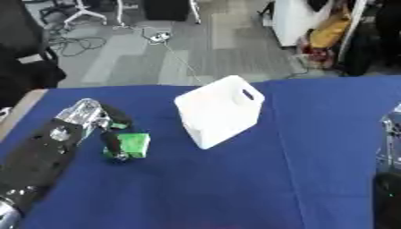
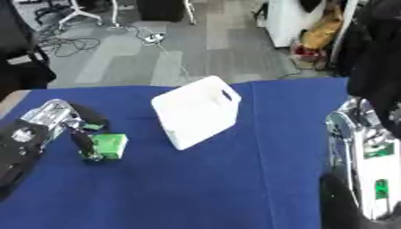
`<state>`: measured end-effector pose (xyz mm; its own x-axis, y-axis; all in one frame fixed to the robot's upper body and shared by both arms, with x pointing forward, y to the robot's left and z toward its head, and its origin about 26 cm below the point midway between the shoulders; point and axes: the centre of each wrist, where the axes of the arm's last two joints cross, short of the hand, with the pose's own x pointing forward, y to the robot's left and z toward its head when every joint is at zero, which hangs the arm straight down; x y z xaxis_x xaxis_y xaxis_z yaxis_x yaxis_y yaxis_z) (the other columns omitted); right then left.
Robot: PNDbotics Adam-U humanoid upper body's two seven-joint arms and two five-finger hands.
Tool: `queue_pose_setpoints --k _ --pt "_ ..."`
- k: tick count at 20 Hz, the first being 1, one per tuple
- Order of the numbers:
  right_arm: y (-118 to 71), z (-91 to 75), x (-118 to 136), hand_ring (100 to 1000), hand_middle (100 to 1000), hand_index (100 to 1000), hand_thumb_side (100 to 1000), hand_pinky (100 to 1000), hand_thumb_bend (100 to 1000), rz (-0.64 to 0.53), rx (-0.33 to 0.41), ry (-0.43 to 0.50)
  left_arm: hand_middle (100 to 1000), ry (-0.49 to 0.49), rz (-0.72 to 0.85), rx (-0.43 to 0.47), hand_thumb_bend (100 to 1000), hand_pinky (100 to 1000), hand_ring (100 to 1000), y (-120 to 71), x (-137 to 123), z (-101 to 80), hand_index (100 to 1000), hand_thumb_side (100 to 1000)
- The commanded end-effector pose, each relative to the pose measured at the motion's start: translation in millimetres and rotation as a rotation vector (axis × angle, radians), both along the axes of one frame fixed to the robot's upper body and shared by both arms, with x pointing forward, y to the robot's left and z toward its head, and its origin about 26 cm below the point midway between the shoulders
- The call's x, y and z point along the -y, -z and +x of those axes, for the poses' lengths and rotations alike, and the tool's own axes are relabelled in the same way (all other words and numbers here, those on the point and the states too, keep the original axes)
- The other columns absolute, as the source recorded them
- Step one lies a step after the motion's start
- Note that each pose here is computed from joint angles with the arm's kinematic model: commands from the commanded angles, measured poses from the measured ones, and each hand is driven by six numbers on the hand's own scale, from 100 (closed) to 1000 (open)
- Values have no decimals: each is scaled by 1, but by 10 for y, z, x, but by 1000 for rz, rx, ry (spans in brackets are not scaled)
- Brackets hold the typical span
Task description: Pick up objects on the table and place them in the box.
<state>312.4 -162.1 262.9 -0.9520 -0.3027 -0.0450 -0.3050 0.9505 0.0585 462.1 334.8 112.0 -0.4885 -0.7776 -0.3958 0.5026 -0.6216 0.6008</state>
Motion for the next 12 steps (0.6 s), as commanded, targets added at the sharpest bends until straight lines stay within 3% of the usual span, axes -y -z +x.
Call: queue_pose_setpoints --k 1,6,8,9,12 --pt "-90 -36 -29 334 430 689 1000 238 154 1 33 -11 864 8 12 42 346 756 784 -109 -37 15 884 706" --pt "-91 -35 -28 333 426 682 1000 237 149 5 30 -9 608 18 -41 102 322 433 496 -79 -61 -1 772 658" --pt "-92 -35 -28 333 425 682 1000 236 149 7 29 -8 545 15 -63 122 236 358 438 -63 -81 -6 697 733" --pt "-91 -35 -28 333 425 682 1000 236 148 8 28 -8 521 12 -76 135 100 333 413 -62 -91 -8 655 815" --pt "-91 -36 -29 333 425 682 1000 236 148 8 27 -7 439 -5 -103 155 100 245 333 -43 -119 -12 531 829"
